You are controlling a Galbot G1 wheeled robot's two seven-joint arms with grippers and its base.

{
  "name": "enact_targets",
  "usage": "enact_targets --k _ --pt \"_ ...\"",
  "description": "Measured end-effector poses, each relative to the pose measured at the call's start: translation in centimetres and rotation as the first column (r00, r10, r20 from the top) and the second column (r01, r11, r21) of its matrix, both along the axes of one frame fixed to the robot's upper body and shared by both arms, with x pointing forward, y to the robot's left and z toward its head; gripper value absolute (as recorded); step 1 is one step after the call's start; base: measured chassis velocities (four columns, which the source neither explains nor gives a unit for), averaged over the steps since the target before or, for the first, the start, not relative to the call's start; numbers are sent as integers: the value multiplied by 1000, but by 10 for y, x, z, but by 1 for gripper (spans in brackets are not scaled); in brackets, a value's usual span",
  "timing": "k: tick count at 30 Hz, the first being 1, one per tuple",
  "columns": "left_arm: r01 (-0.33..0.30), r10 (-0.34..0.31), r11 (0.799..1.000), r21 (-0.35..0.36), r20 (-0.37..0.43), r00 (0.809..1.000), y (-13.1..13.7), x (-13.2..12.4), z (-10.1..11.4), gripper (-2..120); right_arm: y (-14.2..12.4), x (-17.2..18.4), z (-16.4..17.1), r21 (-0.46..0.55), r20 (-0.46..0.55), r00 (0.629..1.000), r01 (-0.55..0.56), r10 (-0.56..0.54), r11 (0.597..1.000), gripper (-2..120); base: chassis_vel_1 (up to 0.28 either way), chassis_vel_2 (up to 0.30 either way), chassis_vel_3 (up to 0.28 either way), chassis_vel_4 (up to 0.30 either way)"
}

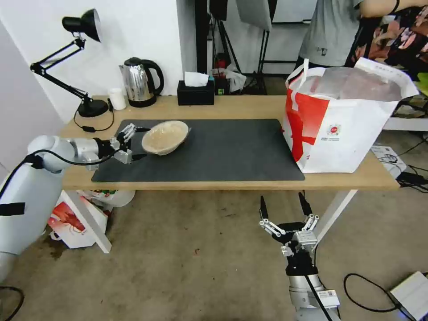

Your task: Pick up the trash from the table and place it into the takeout bag.

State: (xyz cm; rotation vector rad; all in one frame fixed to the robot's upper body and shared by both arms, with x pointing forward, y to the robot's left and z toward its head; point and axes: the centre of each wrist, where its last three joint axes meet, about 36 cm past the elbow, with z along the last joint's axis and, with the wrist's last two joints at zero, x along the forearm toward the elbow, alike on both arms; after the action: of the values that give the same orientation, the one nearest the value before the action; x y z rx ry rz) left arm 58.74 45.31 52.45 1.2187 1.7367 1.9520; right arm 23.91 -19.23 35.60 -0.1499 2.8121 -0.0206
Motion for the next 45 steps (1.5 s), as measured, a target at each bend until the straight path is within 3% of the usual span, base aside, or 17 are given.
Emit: enact_targets --k 15,18,22,24,32,38,41,42,45 --pt "4 -4 1000 4 -8 1000 -5 3 -5 99 0 0 0 0 0 1000 0 0 1000 100 0 0 0 0" --pt "5 -5 1000 11 -22 1000 -7 5 -7 95 0 0 0 0 0 1000 0 0 1000 100 0 0 0 0" --pt "5 -4 1000 21 -35 999 -9 7 -8 78 0 0 0 0 0 1000 0 0 1000 100 0 0 0 0" --pt "3 -2 1000 28 -37 999 -9 9 -8 77 0 0 0 0 0 1000 0 0 1000 100 0 0 0 0" --pt "-16 19 999 48 -60 998 -7 15 -15 87 0 0 0 0 0 1000 0 0 1000 100 0 0 0 0" --pt "-27 31 998 60 -67 997 -6 16 -18 88 0 0 0 0 0 1000 0 0 1000 100 0 0 0 0" --pt "-29 34 997 67 -71 997 -6 17 -18 83 0 0 0 0 0 1000 0 0 1000 100 0 0 0 0" --pt "-31 37 997 77 -77 996 -6 18 -17 75 0 0 0 0 0 1000 0 0 1000 100 0 0 0 0" --pt "-33 40 996 83 -80 996 -5 18 -15 67 0 0 0 0 0 1000 0 0 1000 100 0 0 0 0"
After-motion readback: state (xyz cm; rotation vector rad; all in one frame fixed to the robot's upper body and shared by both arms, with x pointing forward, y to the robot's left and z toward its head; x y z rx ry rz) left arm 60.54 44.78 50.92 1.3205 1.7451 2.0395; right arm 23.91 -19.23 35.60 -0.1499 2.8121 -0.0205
